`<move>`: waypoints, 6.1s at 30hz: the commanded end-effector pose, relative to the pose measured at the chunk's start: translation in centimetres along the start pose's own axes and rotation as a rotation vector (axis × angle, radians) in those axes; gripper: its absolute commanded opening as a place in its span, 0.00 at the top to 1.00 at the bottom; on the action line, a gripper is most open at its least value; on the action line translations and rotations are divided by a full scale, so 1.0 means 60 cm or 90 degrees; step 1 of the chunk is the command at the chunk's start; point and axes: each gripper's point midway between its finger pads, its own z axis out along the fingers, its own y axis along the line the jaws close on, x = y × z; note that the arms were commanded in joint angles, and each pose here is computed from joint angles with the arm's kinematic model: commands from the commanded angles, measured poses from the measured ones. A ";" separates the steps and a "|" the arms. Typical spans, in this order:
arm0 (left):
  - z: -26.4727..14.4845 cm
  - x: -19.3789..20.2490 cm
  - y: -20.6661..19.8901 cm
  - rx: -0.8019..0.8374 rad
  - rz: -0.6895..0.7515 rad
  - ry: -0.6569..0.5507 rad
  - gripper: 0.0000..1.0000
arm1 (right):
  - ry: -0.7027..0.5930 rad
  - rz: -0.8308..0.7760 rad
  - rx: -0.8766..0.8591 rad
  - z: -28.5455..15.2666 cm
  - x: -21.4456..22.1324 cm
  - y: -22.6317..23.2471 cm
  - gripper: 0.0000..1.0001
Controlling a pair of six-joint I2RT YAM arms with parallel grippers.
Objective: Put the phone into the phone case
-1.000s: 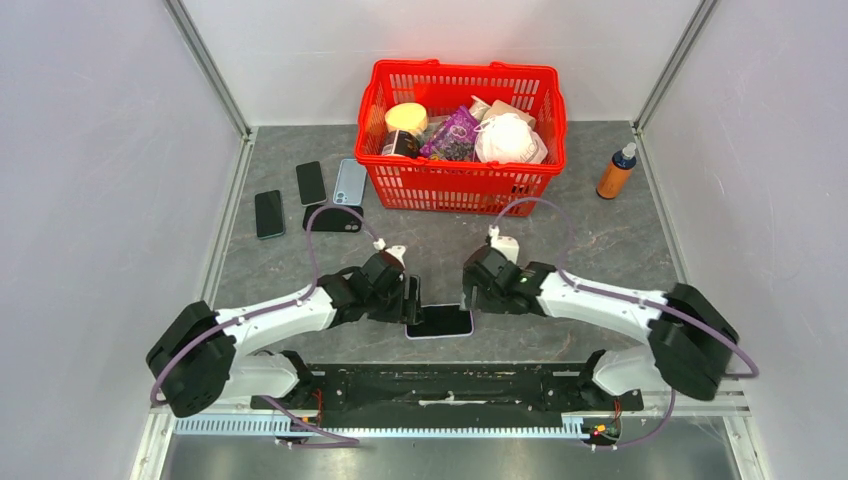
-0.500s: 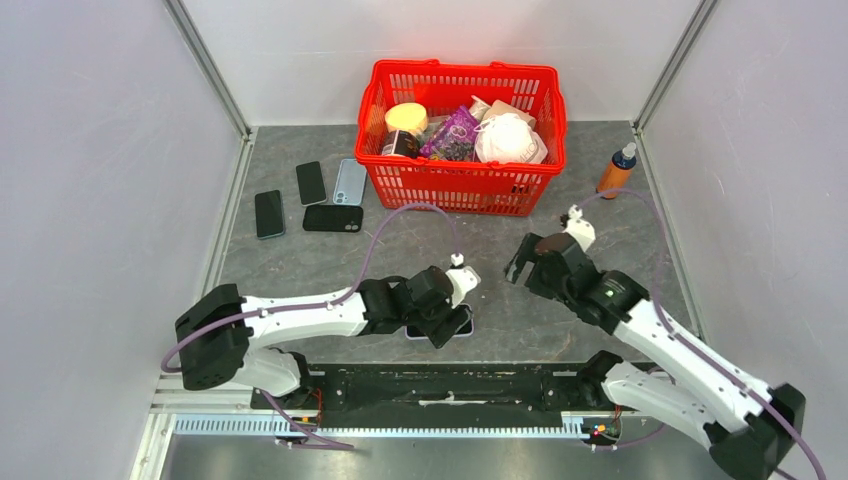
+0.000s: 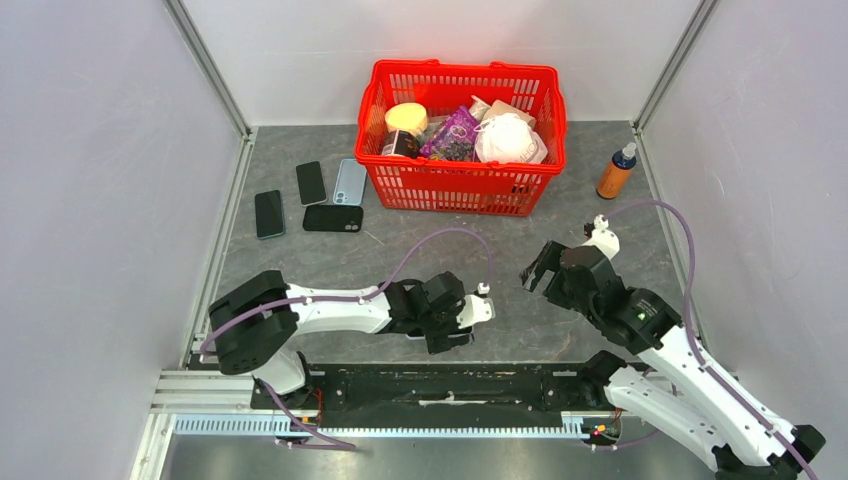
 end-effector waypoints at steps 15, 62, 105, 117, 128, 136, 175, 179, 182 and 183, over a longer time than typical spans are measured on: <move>0.024 -0.044 0.035 0.039 0.023 -0.055 0.07 | 0.005 0.005 -0.011 -0.009 -0.002 0.004 0.03; 0.017 -0.009 0.373 -0.570 -0.782 -0.155 0.37 | 0.029 -0.010 0.018 0.021 0.018 -0.003 0.04; -0.210 0.338 0.533 -0.849 -1.288 -0.098 0.46 | 0.130 -0.044 -0.050 0.072 0.088 0.029 0.06; -0.160 0.379 0.515 -0.867 -1.351 -0.042 0.56 | 0.151 -0.068 -0.049 0.094 0.101 0.034 0.06; -0.209 0.359 0.490 -0.811 -1.227 0.013 0.98 | 0.138 -0.080 -0.046 0.094 0.090 0.037 0.06; -0.253 0.317 0.405 -0.691 -1.119 -0.086 0.98 | 0.115 -0.094 -0.021 0.096 0.070 0.033 0.06; 0.033 -0.101 0.110 -0.296 -0.832 -0.148 0.71 | 0.080 -0.062 0.068 0.084 0.054 -0.013 0.05; 0.023 -0.112 0.109 -0.287 -0.824 -0.163 0.40 | 0.074 -0.061 0.062 0.081 0.052 -0.013 0.03; -0.011 -0.120 0.121 -0.303 -0.809 -0.182 0.32 | 0.069 -0.063 0.058 0.078 0.047 -0.011 0.03; -0.035 -0.121 0.133 -0.323 -0.806 -0.197 0.30 | 0.067 -0.065 0.056 0.076 0.045 -0.009 0.03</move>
